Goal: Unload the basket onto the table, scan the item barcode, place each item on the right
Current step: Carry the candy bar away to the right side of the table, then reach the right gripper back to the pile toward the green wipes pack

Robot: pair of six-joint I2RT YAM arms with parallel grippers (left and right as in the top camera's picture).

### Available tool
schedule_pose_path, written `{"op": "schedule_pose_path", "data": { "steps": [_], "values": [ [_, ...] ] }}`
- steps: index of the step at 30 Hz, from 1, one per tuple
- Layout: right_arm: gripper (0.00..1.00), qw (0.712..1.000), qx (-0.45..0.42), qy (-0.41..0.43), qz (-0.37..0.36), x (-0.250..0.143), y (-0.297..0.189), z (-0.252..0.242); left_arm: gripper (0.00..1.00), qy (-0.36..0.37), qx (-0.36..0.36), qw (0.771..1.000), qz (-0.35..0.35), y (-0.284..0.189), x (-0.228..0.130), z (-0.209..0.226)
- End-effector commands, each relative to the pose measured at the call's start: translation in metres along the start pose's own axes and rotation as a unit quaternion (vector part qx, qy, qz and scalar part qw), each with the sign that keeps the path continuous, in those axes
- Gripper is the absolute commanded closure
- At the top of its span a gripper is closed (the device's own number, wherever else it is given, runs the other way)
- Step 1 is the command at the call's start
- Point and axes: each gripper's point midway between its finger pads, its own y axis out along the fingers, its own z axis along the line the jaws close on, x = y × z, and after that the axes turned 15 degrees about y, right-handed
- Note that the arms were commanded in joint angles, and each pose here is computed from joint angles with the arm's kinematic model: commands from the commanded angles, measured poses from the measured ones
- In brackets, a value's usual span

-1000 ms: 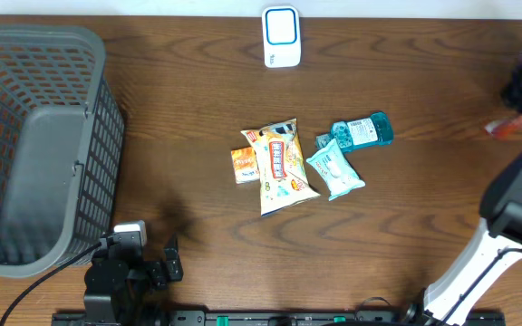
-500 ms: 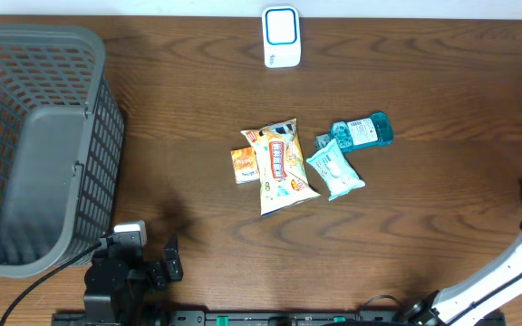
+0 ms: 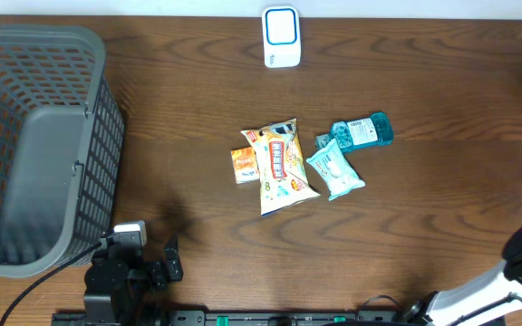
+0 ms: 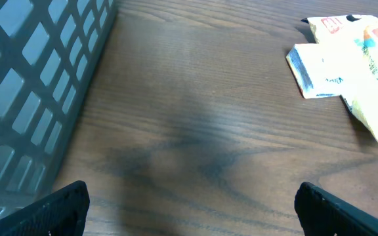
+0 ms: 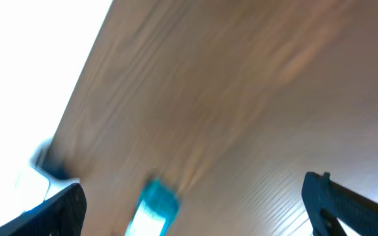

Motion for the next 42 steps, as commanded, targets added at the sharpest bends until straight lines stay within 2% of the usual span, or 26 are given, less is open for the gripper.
{"op": "schedule_pose_path", "data": {
  "steps": [1, 6, 11, 18, 23, 29, 33, 42],
  "values": [
    [0.01, 0.985, 0.062, -0.117, 0.109, -0.068, 0.017, 0.044, 0.0, -0.006, 0.006, 1.0, 0.004, 0.001, -0.002, 0.002],
    [0.01, 0.948, 0.036, -0.265, 0.17, -0.156, 0.041, 0.078, 0.0, -0.006, 0.006, 1.0, 0.004, 0.001, -0.002, 0.002],
    [0.01, 0.908, -0.079, -0.385, 0.144, -0.214, 0.058, 0.081, 0.0, -0.006, 0.006, 1.0, 0.004, 0.001, -0.002, 0.002],
    [0.01, 0.828, -0.145, -0.533, 0.095, -0.296, 0.068, 0.093, 0.0, -0.005, 0.005, 1.0, 0.004, 0.001, -0.002, 0.002],
    [0.01, 0.794, -0.234, -0.56, 0.031, -0.322, 0.078, 0.067, 0.0, -0.006, 0.006, 1.0, 0.004, 0.001, -0.002, 0.002],
    [0.01, 0.765, -0.261, -0.586, 0.046, -0.365, 0.094, 0.029, 0.0, -0.006, 0.006, 1.0, 0.004, 0.001, -0.002, 0.002],
    [0.09, 0.753, -0.256, -0.605, 0.044, -0.385, 0.109, 0.014, 0.0, -0.006, 0.006, 1.0, 0.004, 0.001, -0.002, 0.002],
    [0.24, 0.696, -0.271, -0.661, -0.075, -0.392, 0.137, -0.02, 0.0, -0.006, 0.006, 1.0, 0.004, 0.001, -0.002, 0.002]
  ]
}}
